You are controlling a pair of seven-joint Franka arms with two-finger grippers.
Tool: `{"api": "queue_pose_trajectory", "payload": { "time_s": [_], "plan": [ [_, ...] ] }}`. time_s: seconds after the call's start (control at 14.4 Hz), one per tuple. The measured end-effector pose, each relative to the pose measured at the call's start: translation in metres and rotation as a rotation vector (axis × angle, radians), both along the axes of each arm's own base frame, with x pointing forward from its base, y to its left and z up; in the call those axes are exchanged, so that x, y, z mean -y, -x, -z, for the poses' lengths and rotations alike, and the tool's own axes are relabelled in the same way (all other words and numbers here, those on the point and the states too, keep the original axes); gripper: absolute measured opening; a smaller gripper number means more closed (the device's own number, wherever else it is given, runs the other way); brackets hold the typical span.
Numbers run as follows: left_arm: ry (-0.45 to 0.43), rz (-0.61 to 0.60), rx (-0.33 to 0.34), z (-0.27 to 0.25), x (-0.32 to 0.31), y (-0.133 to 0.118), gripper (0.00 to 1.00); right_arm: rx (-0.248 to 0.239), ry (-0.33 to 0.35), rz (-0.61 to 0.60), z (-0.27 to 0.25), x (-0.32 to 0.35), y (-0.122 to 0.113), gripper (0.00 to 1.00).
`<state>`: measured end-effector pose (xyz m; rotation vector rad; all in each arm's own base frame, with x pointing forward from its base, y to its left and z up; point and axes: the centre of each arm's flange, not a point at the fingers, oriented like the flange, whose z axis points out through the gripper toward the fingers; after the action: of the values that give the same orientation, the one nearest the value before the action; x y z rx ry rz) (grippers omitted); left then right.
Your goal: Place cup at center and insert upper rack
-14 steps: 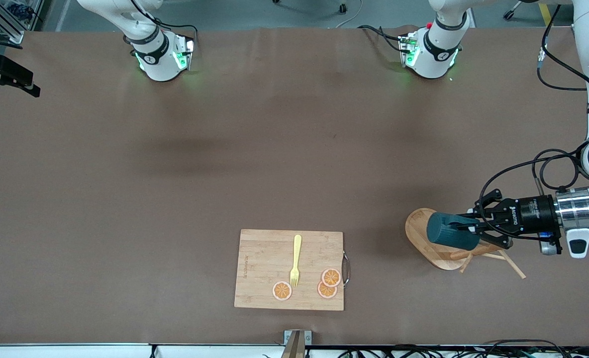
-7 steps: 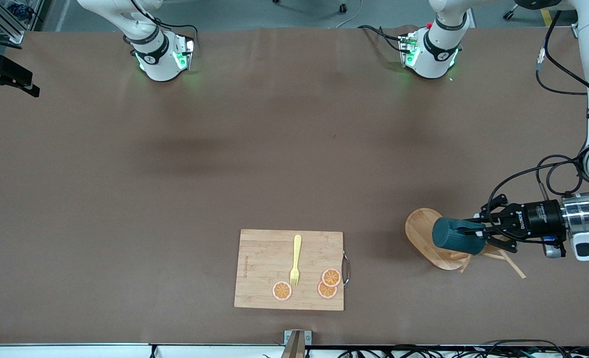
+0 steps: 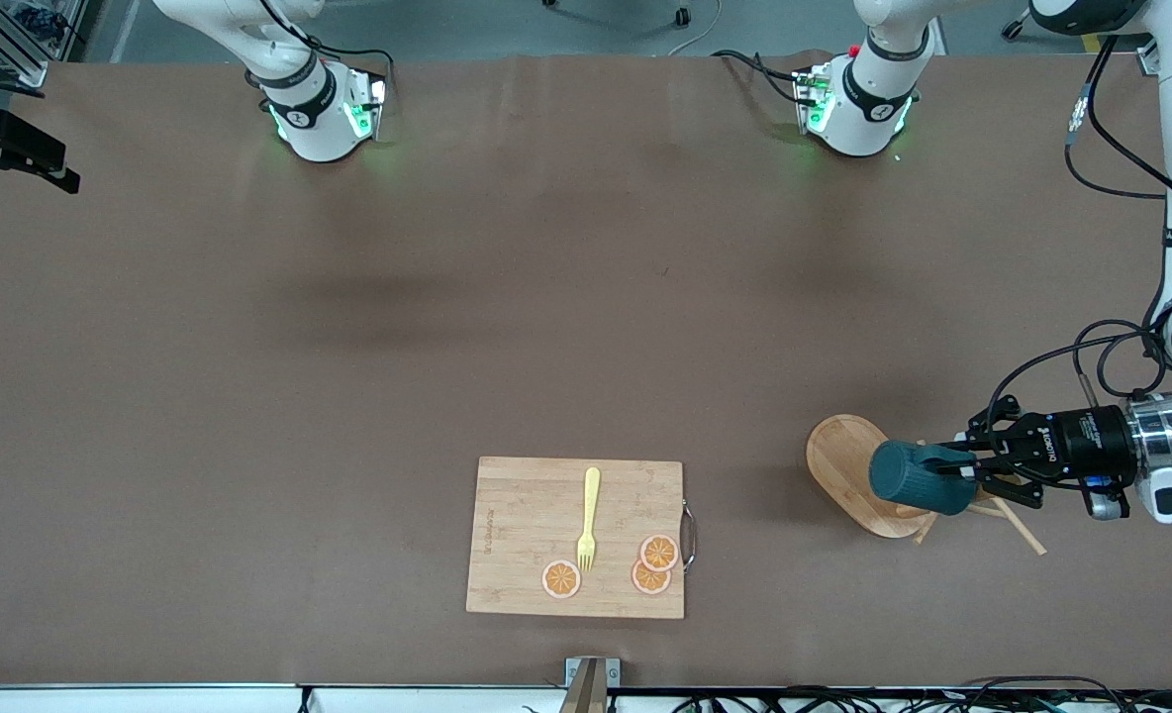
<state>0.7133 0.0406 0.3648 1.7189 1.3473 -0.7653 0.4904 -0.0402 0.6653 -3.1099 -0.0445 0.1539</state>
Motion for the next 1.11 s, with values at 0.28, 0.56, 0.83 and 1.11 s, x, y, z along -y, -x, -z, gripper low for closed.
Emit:
{"api": "queue_pose_trajectory", "payload": {
  "time_s": [0.28, 0.56, 0.83, 1.11],
  "plan": [
    [0.001, 0.009, 0.017, 0.002, -0.002, 0.0, 0.21, -0.001, 0.0, 0.0, 0.0, 0.0, 0.0, 1.0],
    [0.003, 0.01, 0.016, 0.008, -0.004, 0.0, 0.22, -0.001, 0.0, 0.001, 0.0, 0.0, 0.0, 1.0],
    [0.006, 0.016, 0.021, 0.006, -0.001, -0.001, 0.53, -0.002, 0.0, 0.001, 0.0, 0.001, 0.0, 1.0],
    [0.003, 0.04, 0.065, -0.024, 0.008, -0.002, 0.91, -0.002, 0.0, 0.002, 0.0, 0.001, 0.0, 1.0]
  ]
}}
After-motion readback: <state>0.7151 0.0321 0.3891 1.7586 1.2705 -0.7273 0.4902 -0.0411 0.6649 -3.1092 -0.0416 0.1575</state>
